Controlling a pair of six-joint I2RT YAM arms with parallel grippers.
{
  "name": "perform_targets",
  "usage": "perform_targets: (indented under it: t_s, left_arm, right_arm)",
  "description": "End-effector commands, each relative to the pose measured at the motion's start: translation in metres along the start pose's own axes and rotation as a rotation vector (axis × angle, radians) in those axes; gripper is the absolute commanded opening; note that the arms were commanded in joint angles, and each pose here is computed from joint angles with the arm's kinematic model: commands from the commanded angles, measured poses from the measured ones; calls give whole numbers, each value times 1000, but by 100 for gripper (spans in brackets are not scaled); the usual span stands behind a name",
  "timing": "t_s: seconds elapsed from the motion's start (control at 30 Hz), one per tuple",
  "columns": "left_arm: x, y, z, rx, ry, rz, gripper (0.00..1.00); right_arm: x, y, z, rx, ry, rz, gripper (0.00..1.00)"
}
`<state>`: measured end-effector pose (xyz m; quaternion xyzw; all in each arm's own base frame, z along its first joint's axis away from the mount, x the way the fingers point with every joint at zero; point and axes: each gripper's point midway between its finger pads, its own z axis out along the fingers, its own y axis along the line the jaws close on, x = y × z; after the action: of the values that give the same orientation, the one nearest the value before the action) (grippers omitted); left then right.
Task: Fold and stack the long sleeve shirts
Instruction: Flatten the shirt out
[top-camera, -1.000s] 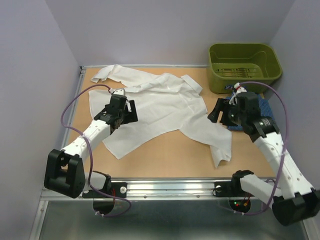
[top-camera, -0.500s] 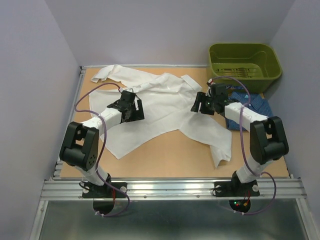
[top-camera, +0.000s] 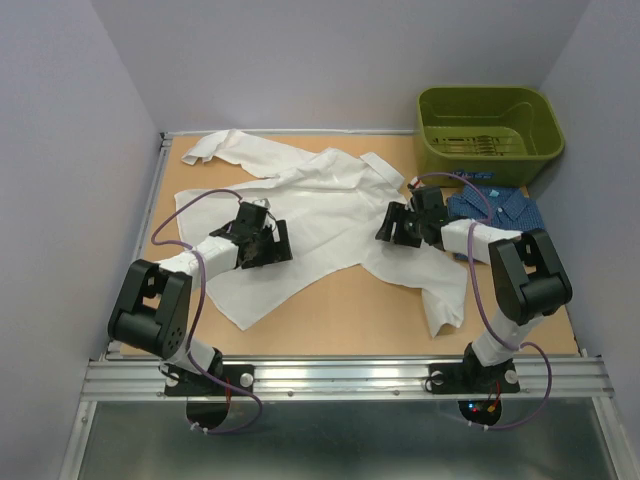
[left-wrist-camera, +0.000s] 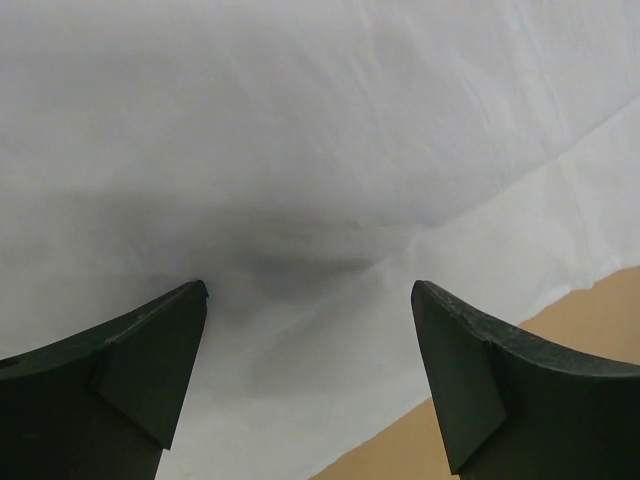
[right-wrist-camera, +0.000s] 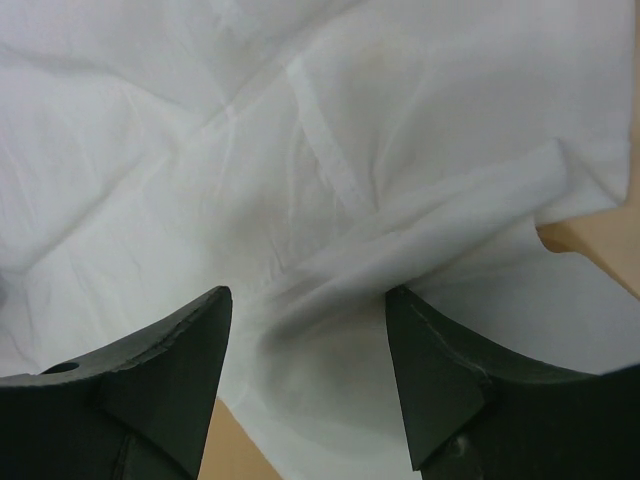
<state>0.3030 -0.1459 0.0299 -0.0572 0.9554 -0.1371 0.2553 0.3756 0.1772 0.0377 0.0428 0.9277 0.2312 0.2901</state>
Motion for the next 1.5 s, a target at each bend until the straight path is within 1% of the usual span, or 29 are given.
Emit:
perform_targets:
  t_s: [0.0, 0.03, 0.1, 0.13, 0.2, 0.23, 0.33, 0.4, 0.43, 0.47, 0.5, 0.6, 0.63, 0.73, 0.77, 0.8, 0.87, 0.9, 0.93, 0.97, 1.03, 1.07, 1.1, 1.13, 1.2, 1.23, 1.3, 1.33, 1.47]
  left_arm:
    - [76, 11, -17, 19, 239, -73, 96]
    - [88, 14, -22, 21, 272, -84, 96]
    - [94, 10, -32, 49, 273, -105, 96]
    - [103, 11, -37, 52, 298, -128, 96]
    - [102, -1, -47, 89, 284, -135, 96]
    - [103, -9, -53, 127, 300, -143, 96]
    - [104, -12, -68, 149, 306, -140, 96]
    - [97, -12, -76, 146, 277, -118, 96]
    - [90, -12, -79, 138, 250, -107, 96]
    - [71, -10, -83, 108, 182, -92, 96]
    - [43, -12, -91, 90, 76, -79, 96]
    - [-10, -11, -103, 44, -111, -69, 96]
    - [-46, -7, -111, -3, -230, -88, 96]
    - [-93, -7, -112, -34, -352, -109, 96]
    - [-124, -15, -121, -12, -439, -125, 94]
    - [-135, -16, -113, -15, -447, -132, 93]
    - [-177, -26, -121, 21, -546, -153, 91]
    - [-186, -26, -108, 11, -539, -160, 90]
    - [-197, -28, -106, 18, -555, -162, 89]
    - [-220, -37, -113, 44, -604, -164, 88]
    - [-247, -44, -101, 53, -624, -155, 86]
    - [-254, -47, -94, 55, -619, -149, 86]
    - [-255, -43, -69, 34, -579, -146, 85]
    - [-269, -52, -71, 65, -591, -135, 84]
    - [-274, -55, -53, 72, -561, -132, 82]
    - [-271, -52, -30, 62, -520, -131, 81]
    - [-276, -58, -18, 84, -494, -133, 80]
    - [-269, -59, 2, 97, -446, -128, 80]
    - [-256, -64, 34, 133, -359, -131, 80]
  right_arm:
    - [55, -23, -24, 82, 110, 67, 69]
    - [65, -29, -30, 107, 132, 75, 69]
    - [85, -43, -50, 178, 170, 86, 69]
    - [89, -46, -57, 193, 170, 87, 69]
    - [98, -53, -77, 236, 171, 95, 69]
    - [100, -54, -83, 247, 168, 99, 70]
    - [102, -55, -105, 278, 173, 87, 70]
    - [94, -50, -111, 266, 157, 60, 70]
    - [80, -42, -116, 235, 123, 18, 70]
    - [74, -37, -118, 219, 108, -1, 70]
    - [59, -28, -121, 191, 78, -38, 70]
    - [37, -11, -120, 141, 28, -95, 70]
    - [25, 0, -117, 108, -1, -126, 70]
    - [14, 15, -109, 53, -17, -150, 70]
    - [13, 22, -106, 33, -17, -158, 70]
    - [6, 30, -101, 8, -33, -168, 70]
    - [0, 43, -95, -21, -57, -179, 70]
    - [-1, 46, -89, -27, -53, -183, 70]
    - [-2, 50, -86, -40, -54, -183, 70]
    - [-2, 56, -84, -55, -52, -191, 70]
    - [1, 64, -75, -78, -43, -201, 71]
    - [1, 67, -72, -87, -41, -207, 72]
    - [4, 69, -69, -94, -31, -211, 72]
    - [7, 73, -67, -102, -27, -219, 72]
    - [8, 77, -64, -114, -31, -229, 72]
    - [9, 79, -63, -118, -30, -236, 72]
    - [11, 80, -58, -120, -27, -239, 72]
    - [13, 80, -57, -123, -23, -240, 72]
    - [17, 80, -49, -130, -12, -249, 73]
